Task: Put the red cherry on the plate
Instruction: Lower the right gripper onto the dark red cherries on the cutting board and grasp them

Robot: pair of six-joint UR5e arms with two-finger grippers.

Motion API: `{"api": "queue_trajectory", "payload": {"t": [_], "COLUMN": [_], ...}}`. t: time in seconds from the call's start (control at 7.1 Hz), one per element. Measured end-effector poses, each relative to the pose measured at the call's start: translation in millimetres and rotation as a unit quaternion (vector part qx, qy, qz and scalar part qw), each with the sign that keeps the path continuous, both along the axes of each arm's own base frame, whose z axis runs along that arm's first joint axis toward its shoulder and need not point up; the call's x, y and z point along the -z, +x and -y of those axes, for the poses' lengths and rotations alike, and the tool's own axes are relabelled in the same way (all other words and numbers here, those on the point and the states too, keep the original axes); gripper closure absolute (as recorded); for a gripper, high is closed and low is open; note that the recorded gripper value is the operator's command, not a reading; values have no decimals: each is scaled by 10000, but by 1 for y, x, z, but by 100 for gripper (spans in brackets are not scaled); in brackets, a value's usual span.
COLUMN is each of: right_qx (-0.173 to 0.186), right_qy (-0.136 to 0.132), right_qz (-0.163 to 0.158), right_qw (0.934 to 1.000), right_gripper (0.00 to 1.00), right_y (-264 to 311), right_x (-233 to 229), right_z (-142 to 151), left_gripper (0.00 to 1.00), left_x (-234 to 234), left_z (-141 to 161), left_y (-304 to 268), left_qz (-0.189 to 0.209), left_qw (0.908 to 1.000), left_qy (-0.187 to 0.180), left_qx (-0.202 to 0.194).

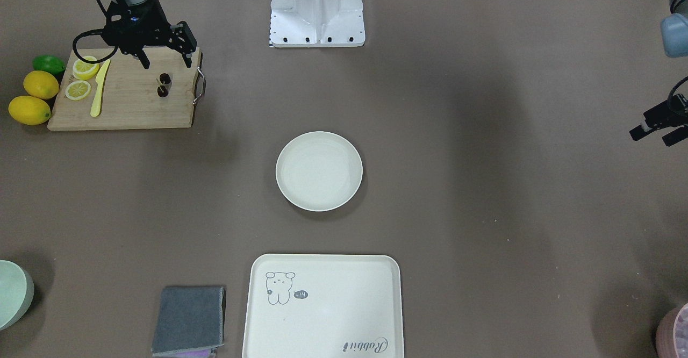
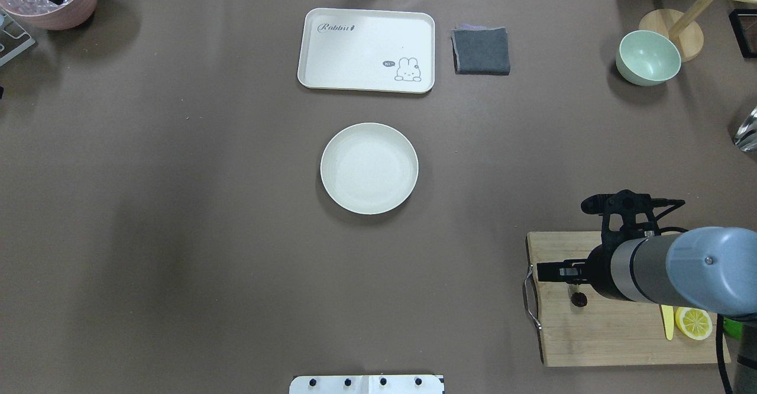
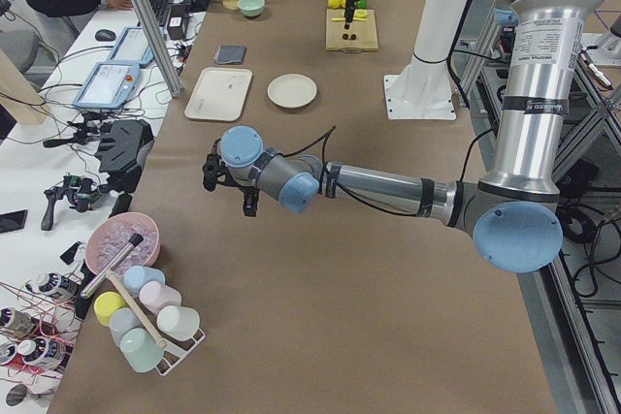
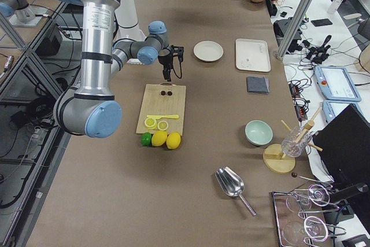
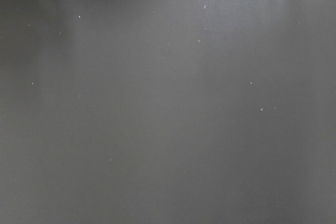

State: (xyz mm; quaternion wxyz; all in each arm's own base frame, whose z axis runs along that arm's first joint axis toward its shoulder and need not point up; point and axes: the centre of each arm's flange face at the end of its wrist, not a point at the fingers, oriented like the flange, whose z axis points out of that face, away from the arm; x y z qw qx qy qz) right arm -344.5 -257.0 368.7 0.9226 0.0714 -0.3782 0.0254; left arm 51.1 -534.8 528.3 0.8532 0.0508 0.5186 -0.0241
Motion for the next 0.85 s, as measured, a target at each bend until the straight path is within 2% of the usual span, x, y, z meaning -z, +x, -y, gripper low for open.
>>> {"api": "queue_trajectory", "payload": {"t": [0.28, 0.56, 0.85], "right_qx": [-63, -141, -159], "right_qy": [76, 132, 144], "right_qz": [-140, -251, -294], "right_qw": [9999, 9995, 9993], "right_gripper": [3, 16, 39], "right_y": [3, -1, -6], "right_x": [-36, -59, -66], "right_z": [-7, -4, -3], "left_gripper": [2, 2, 2], "left_x": [2, 1, 4], "left_z": [-7, -17, -17], "left_y": [-2, -4, -3], "left_qz": [-11, -9, -19], "left_qw": [10000, 10000, 10000], "left_qy": [37, 28, 37], "left_qx": [12, 10, 18]}}
